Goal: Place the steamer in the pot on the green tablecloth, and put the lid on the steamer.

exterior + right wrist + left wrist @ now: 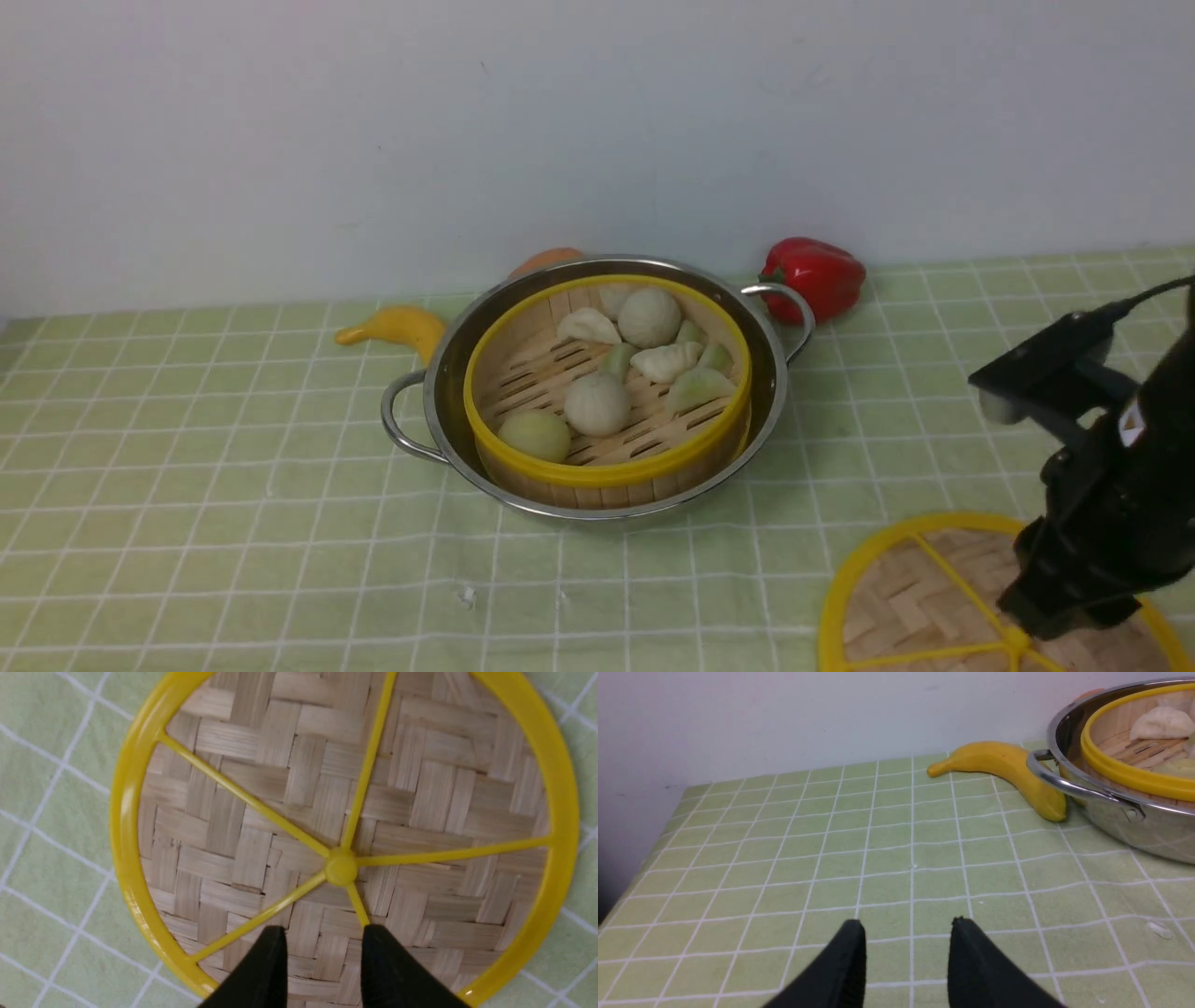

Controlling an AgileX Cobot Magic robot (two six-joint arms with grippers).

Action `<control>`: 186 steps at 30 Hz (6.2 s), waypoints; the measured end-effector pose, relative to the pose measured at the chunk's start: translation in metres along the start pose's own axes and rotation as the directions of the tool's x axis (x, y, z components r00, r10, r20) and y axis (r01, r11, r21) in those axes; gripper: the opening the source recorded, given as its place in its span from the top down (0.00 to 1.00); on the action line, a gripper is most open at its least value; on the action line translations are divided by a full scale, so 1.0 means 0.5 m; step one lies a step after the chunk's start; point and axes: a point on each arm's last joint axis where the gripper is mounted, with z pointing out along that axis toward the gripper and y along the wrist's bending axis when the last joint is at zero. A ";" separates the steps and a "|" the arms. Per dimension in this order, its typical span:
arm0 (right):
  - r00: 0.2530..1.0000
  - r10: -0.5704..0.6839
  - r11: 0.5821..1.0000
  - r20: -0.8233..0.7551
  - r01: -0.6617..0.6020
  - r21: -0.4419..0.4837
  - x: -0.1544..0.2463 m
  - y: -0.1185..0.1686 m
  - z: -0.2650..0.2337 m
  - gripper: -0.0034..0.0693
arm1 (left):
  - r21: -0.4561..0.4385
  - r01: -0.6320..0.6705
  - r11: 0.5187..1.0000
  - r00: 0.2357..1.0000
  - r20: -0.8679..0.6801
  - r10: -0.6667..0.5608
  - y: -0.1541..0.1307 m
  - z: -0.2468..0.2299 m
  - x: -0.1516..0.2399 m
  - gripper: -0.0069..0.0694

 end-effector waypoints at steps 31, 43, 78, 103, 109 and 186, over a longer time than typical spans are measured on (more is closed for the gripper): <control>0.989 0.044 0.999 -0.142 -0.040 0.034 -0.035 -0.017 0.112 0.76 | 0.000 0.001 1.000 1.000 0.001 -0.001 0.000 0.000 0.000 0.59; 0.994 0.111 0.990 0.014 -0.112 0.087 -0.046 -0.022 0.013 0.75 | 0.000 0.001 1.000 1.000 0.001 -0.001 0.000 0.000 0.000 0.59; 0.777 -0.442 0.895 0.448 0.415 0.165 -0.423 0.192 -0.072 0.75 | 0.000 0.002 1.000 1.000 0.002 -0.002 0.000 0.000 0.000 0.59; 0.740 -0.479 0.873 0.473 0.458 0.168 -0.444 0.200 -0.034 0.75 | 0.000 0.002 1.000 1.000 0.002 -0.002 0.000 0.000 0.000 0.59; 0.739 -0.476 0.874 0.477 0.460 0.160 -0.449 0.202 -0.024 0.75 | 0.000 0.002 1.000 1.000 0.002 -0.002 0.000 0.000 0.000 0.59; 0.607 -0.121 0.990 0.785 0.134 0.048 -0.146 0.154 -0.427 0.94 | 0.000 0.003 1.000 1.000 0.002 -0.003 0.000 0.000 0.000 0.59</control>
